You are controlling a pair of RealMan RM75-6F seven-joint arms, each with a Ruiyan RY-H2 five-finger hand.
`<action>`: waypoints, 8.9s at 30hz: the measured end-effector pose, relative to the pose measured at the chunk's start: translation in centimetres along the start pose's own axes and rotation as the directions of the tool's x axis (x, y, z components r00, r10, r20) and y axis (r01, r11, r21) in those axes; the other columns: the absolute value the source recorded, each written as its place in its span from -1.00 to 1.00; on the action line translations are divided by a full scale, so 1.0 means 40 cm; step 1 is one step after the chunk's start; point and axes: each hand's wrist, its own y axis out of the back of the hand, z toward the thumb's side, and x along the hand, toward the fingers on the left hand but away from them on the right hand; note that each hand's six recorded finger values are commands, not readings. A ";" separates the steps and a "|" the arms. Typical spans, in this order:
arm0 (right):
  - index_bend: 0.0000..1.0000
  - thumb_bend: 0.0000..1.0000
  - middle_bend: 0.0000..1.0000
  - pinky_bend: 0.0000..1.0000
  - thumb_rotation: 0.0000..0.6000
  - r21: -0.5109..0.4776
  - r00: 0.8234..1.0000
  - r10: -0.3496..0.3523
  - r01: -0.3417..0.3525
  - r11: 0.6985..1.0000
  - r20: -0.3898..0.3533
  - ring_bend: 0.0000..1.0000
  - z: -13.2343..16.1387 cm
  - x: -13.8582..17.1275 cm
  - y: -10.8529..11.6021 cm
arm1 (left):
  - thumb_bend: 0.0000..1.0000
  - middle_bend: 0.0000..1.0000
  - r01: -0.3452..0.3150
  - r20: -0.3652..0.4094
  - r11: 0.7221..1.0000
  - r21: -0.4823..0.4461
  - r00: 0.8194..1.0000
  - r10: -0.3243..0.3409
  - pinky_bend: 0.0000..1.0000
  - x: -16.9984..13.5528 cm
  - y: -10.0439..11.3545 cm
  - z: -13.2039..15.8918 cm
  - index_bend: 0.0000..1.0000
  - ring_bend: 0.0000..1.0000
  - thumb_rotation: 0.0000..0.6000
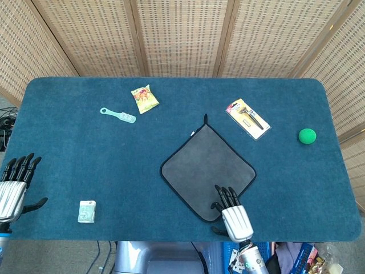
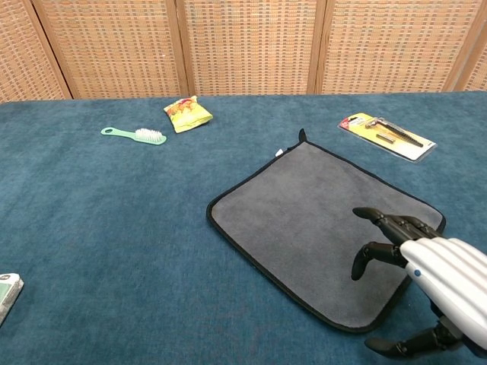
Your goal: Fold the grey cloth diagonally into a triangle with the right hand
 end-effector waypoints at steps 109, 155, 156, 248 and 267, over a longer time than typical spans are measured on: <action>0.20 0.11 -0.67 -1.00 1.00 0.106 0.996 -0.076 0.080 0.991 -0.039 -1.00 -0.001 -0.192 0.069 | -0.66 -1.00 0.012 0.040 1.000 -0.029 0.999 -0.011 -1.00 0.003 -0.004 0.016 -1.00 -1.00 1.00; 0.24 0.11 -0.62 -1.00 1.00 0.272 0.997 -0.072 0.078 0.959 -0.031 -1.00 -0.005 -0.541 0.121 | -0.66 -1.00 0.062 -0.015 0.998 -0.014 0.998 -0.063 -1.00 0.047 -0.040 -0.010 -1.00 -1.00 1.00; 0.24 0.11 -0.62 -1.00 1.00 0.273 0.997 -0.071 0.077 0.959 -0.032 -1.00 -0.003 -0.545 0.120 | -0.66 -1.00 0.063 -0.016 0.998 -0.014 0.998 -0.063 -1.00 0.048 -0.040 -0.010 -1.00 -1.00 1.00; 0.28 0.11 -0.57 -1.00 1.00 0.394 0.994 -0.040 -0.003 0.919 0.100 -1.00 -0.085 -0.777 0.181 | -0.66 -1.00 0.100 -0.043 0.995 -0.013 0.994 -0.101 -1.00 0.074 -0.057 -0.024 -1.00 -1.00 1.00; 0.28 0.11 -0.58 -1.00 1.00 0.403 0.993 -0.032 -0.015 0.915 0.110 -1.00 -0.088 -0.787 0.187 | -0.66 -1.00 0.112 -0.045 0.994 -0.011 0.993 -0.112 -1.00 0.075 -0.060 -0.023 -1.00 -1.00 1.00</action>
